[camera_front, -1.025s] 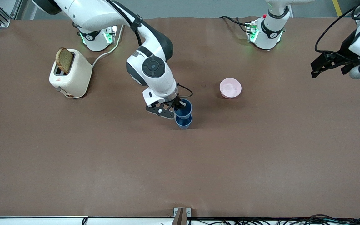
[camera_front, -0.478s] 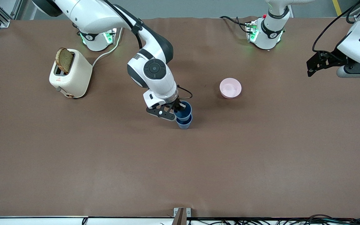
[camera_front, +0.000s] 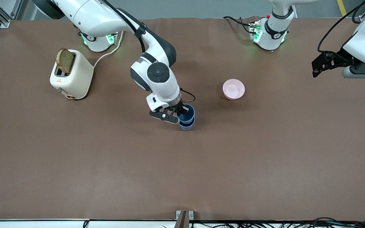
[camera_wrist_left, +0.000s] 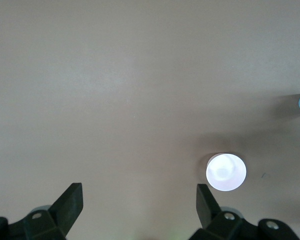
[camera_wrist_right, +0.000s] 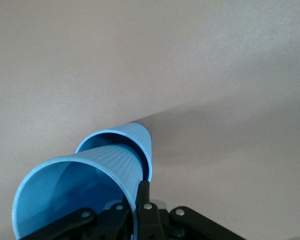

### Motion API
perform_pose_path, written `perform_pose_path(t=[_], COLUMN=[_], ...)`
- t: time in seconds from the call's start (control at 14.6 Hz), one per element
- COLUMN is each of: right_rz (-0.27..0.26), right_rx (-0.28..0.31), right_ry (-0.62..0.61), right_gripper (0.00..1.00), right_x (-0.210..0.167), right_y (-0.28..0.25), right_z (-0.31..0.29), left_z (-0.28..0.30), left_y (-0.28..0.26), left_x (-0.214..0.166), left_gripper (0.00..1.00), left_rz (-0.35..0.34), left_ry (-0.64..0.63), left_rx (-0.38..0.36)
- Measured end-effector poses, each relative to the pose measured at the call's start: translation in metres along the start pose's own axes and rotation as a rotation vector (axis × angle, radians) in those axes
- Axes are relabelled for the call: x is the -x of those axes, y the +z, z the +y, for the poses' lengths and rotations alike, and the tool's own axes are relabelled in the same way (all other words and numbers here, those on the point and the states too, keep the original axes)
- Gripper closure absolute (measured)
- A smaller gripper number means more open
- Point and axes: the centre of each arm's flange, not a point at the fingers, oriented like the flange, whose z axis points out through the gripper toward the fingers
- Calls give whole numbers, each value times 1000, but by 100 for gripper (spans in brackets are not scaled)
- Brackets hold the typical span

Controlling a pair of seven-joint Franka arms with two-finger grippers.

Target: Stack blue cups with both arms

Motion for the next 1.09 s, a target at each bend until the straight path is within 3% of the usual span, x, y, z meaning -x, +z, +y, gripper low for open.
perform_pose_path(t=[0.48, 0.68, 0.82, 1.09], right_rz=[4, 5, 6, 32], right_rx=[16, 14, 11, -15], right_ry=[-15, -15, -12, 4], right_gripper=[96, 75, 71, 34], right_x=[2, 2, 2, -13], right_y=[12, 12, 11, -13], right_z=[0, 0, -1, -4], left_z=[-9, -9, -9, -10], left_y=[0, 0, 0, 1], left_x=[-1, -1, -1, -1], left_gripper=[0, 0, 0, 0], left_rz=[-1, -1, -1, -1], left_ry=[-16, -17, -17, 7], left_rx=[1, 1, 1, 1])
